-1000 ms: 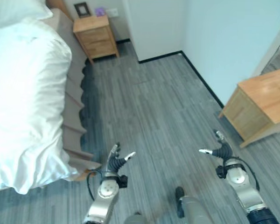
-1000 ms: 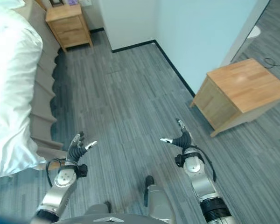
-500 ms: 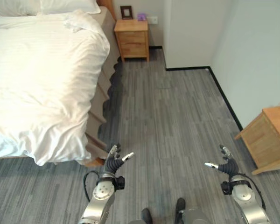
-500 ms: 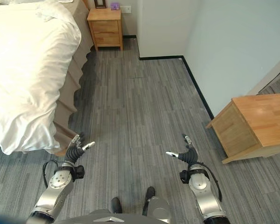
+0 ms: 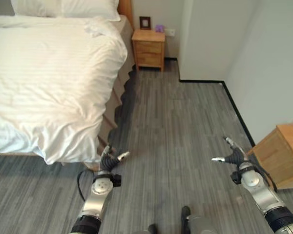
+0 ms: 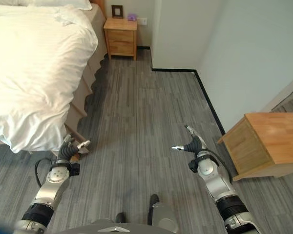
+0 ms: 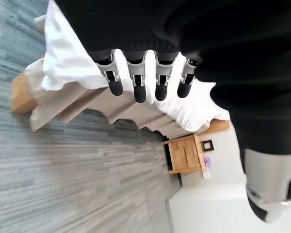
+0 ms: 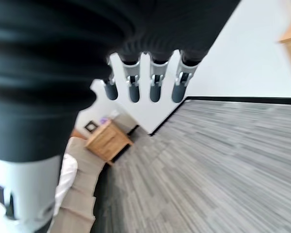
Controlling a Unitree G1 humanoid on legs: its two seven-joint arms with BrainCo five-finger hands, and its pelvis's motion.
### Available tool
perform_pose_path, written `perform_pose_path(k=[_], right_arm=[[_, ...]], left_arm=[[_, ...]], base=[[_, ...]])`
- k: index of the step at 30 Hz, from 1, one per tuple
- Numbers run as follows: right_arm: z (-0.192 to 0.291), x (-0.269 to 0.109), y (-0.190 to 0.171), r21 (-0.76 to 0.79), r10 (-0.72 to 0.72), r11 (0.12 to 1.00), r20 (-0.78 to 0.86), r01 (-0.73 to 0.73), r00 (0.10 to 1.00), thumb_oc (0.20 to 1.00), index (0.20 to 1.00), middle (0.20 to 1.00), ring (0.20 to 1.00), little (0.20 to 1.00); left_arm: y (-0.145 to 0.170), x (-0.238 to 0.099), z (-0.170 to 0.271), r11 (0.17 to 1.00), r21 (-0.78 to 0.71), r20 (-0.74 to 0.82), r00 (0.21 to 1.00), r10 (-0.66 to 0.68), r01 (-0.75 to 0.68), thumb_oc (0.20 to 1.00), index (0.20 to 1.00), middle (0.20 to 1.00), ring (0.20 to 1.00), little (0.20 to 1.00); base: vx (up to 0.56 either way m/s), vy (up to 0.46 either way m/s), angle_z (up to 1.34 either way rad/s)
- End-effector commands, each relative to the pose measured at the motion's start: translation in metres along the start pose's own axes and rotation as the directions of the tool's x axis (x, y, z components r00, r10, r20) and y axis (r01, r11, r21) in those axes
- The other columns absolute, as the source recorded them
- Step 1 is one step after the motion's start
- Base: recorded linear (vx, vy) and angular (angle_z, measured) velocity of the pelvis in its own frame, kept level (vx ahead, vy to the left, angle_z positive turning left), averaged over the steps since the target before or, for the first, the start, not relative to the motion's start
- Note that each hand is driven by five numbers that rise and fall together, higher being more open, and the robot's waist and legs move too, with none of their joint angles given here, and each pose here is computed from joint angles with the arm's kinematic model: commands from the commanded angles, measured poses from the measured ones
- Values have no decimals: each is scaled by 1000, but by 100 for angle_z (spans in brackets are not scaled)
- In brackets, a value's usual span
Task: Making the bed.
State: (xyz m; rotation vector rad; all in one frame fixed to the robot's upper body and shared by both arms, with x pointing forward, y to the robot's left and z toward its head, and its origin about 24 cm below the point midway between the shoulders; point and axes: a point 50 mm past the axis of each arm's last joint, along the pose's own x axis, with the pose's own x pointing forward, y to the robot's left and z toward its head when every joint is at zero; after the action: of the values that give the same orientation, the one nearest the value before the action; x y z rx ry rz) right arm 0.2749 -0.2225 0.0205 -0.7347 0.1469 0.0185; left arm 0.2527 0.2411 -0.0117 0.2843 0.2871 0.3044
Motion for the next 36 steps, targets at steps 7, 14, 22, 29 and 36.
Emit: perform_pose_path(k=[7,14,22,29,36], right_arm=[[15,-8,-20,-39,-94,994,129,100,987,1000,1000,1000,1000,1000],[11,-11,-25,-31,-99,994,111,103,989,1000,1000,1000,1000,1000],[14,-3,-27,-65,-117,990,119,125,986,1000,1000,1000,1000,1000],[22,-4,-3,-135,-42,989,143,61,989,1000,1000,1000,1000,1000],[20,-10,-11,-38,-109,993,126,114,986,1000,1000,1000,1000,1000]], left_arm=[[4,-11,31,1000,0,209,978,14,-14,1000,1000,1000,1000,1000],[-6,-19,21,999,-34,169,985,-20,26,1000,1000,1000,1000,1000],[-10,-22,19,999,-25,161,986,-33,37,1000,1000,1000,1000,1000],[2,-22,11,999,43,126,992,-15,10,1000,1000,1000,1000,1000],[6,-18,29,1000,16,198,980,3,-6,1000,1000,1000,1000,1000]], base=[[444,-206,60],[449,-193,-30],[679,105,-15],[961,260,-46],[749,-48,74]])
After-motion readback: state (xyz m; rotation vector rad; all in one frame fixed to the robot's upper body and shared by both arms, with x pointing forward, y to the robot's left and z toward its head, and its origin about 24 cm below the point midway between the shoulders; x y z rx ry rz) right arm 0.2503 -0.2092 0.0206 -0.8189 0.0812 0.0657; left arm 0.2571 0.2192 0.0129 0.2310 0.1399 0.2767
